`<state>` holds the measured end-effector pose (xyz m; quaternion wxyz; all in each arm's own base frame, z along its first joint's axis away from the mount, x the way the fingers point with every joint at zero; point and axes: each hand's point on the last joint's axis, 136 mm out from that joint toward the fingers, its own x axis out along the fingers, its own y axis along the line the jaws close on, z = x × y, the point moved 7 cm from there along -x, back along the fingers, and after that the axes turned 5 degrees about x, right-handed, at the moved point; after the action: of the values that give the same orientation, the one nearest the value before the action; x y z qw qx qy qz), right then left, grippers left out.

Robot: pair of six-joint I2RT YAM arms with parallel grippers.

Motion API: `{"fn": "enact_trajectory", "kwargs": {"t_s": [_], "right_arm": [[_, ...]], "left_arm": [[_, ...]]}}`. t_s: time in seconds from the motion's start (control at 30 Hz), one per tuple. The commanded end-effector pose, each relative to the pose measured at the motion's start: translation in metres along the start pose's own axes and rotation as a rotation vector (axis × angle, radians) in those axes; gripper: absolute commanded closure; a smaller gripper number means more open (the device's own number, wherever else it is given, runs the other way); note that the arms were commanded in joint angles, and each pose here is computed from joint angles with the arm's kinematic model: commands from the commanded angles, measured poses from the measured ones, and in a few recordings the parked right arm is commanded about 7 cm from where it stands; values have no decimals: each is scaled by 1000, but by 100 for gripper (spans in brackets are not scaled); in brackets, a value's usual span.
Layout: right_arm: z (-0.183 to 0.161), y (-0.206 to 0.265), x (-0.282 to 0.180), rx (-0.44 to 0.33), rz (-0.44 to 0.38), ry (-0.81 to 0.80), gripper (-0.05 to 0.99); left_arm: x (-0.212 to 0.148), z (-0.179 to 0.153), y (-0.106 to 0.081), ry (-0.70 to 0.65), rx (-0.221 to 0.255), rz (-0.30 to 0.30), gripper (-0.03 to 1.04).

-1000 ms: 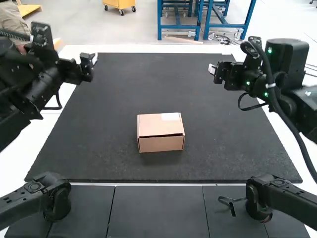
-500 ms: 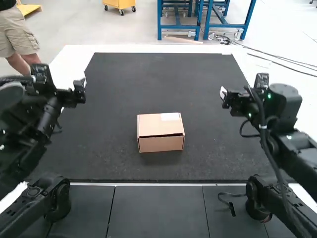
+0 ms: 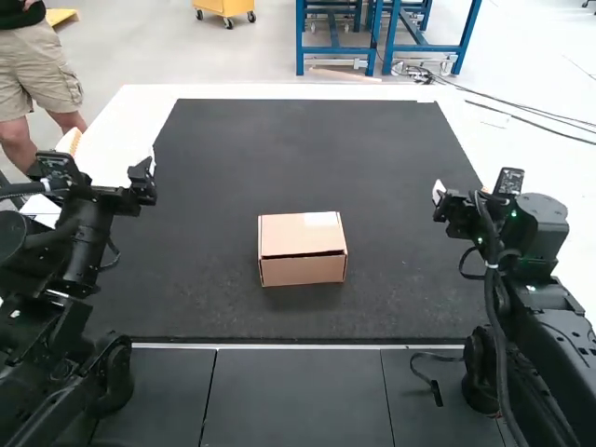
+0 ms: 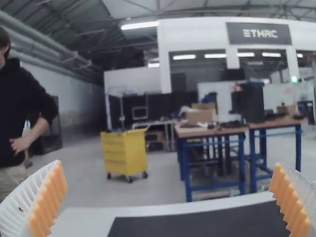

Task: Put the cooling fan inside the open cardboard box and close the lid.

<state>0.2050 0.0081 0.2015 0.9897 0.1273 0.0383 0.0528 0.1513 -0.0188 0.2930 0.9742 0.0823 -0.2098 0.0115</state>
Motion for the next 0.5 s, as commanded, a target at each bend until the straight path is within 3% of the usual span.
{"fn": "enact_trajectory", "kwargs": {"t_s": [0.0,0.17,0.33,0.47], "right_arm": [[4,-2,-2,-2,25,-39,2],[-13,-5,-2,-28,36,-34,3],[-28,-2,-9,-65,74,-78,3],[-39,-4,-12,-69,73,-96,3]], "left_arm": [[-3,-7,-5,-25,27,-36,4],[-11,-24,-8,-31,36,-33,4],[-12,-57,-10,64,69,-35,4],[-13,-70,-12,130,34,-70,4]]}}
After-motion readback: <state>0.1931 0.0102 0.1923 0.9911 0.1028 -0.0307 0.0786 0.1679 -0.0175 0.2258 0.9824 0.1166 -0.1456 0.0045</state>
